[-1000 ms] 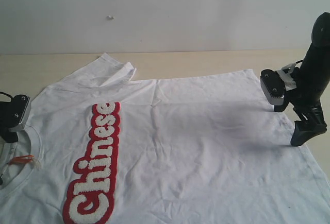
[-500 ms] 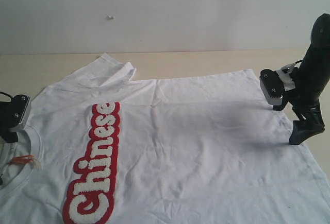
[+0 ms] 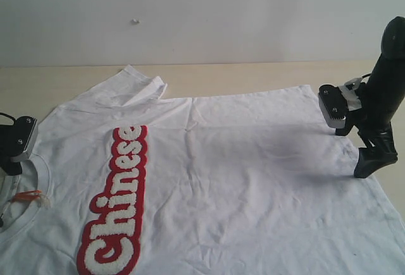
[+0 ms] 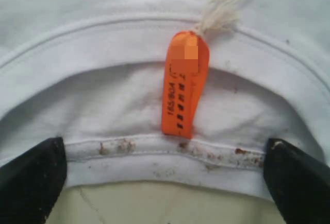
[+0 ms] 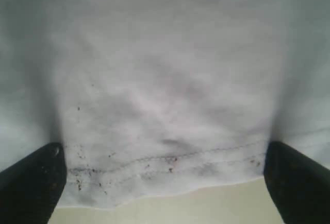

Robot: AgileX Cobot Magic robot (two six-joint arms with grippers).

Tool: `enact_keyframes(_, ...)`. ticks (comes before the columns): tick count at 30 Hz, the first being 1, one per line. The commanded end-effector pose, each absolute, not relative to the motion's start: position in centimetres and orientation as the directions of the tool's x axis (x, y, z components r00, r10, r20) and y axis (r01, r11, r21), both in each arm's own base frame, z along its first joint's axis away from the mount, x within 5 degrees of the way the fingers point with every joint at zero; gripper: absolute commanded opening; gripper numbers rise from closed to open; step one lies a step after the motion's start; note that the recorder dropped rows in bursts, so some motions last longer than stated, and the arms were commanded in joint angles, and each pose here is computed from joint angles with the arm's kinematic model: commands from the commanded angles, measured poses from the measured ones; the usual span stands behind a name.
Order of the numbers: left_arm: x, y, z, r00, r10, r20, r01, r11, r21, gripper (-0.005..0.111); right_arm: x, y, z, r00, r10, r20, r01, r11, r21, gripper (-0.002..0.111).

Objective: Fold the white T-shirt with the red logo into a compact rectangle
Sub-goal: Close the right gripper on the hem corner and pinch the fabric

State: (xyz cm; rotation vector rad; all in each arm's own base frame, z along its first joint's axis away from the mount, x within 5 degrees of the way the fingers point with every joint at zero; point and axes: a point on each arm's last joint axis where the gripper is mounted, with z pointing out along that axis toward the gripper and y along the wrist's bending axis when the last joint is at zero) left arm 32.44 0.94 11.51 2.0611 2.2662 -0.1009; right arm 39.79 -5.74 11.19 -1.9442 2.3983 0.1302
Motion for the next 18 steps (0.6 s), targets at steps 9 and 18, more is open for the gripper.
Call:
enact_keyframes(9,32.57,1.1,11.44,-0.088,0.992,-0.093,0.995,0.091,0.033,0.105,39.69,-5.84,10.77,-0.274,-0.957,-0.093,-0.961,0.269,0.063,0.105)
enact_keyframes(18,32.73,1.13,11.45,-0.088,0.992,-0.091,0.994,0.093,0.051,0.105,39.69,-5.84,10.77,-0.276,-0.957,-0.093,-0.96,0.271,0.064,0.105)
